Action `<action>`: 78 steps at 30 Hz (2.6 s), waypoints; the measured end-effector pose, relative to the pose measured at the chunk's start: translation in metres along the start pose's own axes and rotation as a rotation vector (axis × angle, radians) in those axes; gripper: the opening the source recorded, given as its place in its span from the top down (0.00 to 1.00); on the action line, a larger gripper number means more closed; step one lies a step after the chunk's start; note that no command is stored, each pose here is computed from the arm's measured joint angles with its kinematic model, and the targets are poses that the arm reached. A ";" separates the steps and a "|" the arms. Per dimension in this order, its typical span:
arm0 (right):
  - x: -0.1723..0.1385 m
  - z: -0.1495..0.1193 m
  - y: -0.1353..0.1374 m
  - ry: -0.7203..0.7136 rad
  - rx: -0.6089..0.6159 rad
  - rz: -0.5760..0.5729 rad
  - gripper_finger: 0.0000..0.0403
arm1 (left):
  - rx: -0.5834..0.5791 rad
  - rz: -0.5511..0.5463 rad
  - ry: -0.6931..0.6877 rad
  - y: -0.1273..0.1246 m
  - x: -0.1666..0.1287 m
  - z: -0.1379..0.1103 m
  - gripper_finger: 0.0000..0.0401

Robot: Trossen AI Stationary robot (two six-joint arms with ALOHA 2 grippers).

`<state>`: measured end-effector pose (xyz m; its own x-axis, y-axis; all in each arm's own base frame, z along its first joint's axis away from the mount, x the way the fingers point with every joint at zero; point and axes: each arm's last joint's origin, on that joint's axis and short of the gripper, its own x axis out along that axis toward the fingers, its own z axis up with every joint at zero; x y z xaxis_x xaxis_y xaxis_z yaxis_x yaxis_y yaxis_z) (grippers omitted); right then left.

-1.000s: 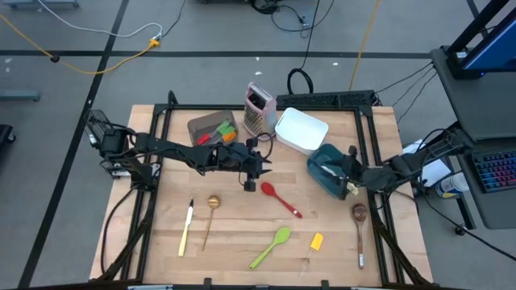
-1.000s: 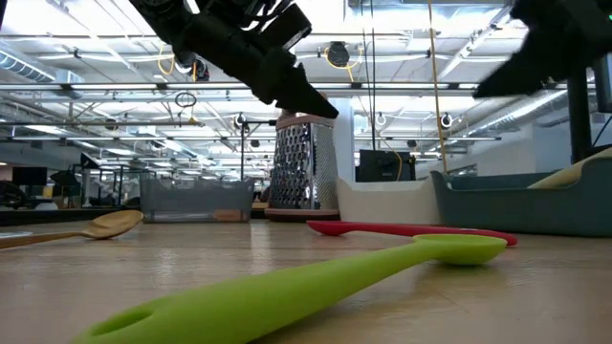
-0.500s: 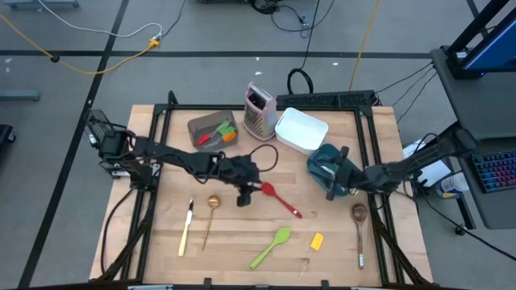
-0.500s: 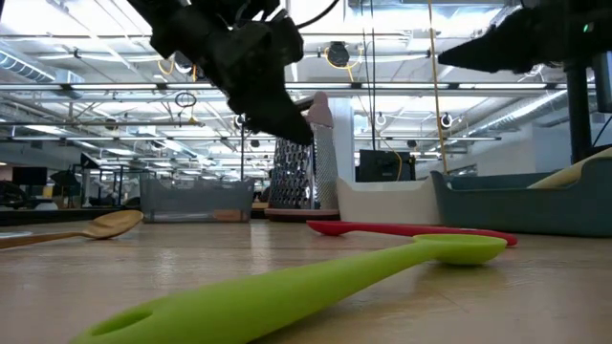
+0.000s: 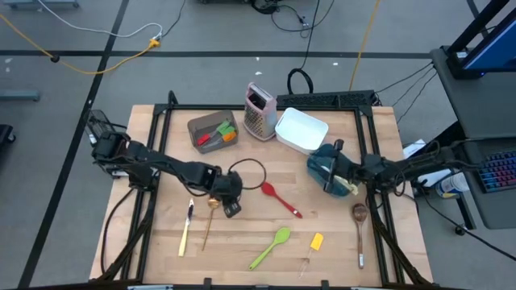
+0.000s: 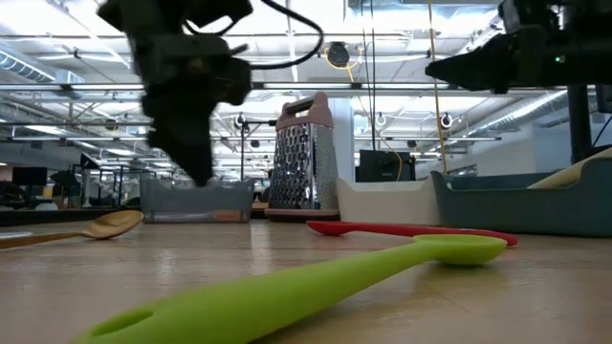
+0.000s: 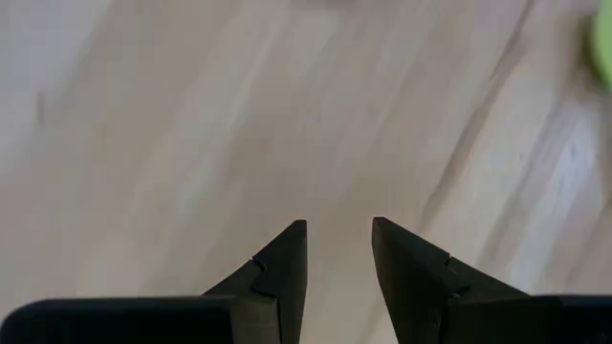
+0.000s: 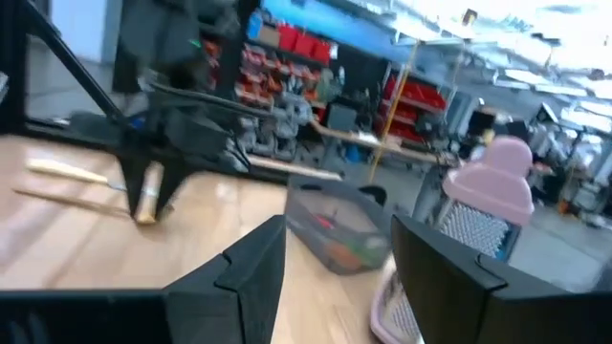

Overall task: Pick & Place Kitchen Items
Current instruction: Put the yellow table knife into the blue bin

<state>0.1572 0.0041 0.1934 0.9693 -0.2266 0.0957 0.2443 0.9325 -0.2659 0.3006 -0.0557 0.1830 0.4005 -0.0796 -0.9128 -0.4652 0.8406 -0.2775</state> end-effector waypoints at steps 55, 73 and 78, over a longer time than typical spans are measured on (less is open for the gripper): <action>0.013 -0.004 -0.023 -0.015 -0.014 -0.032 0.55 | -0.448 0.296 0.523 0.003 0.014 -0.139 0.89; 0.013 -0.003 -0.020 -0.045 -0.016 0.067 0.55 | -0.329 0.362 0.040 0.030 -0.060 -0.124 0.92; 0.013 -0.003 -0.020 -0.044 0.019 0.067 0.55 | -0.215 0.269 -0.303 0.028 -0.078 -0.109 0.93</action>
<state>0.1647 -0.0186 0.1969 0.9811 -0.1512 0.1208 0.1779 0.9504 -0.2552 0.1701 -0.0847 0.2137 0.4411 0.3128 -0.8412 -0.7244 0.6774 -0.1279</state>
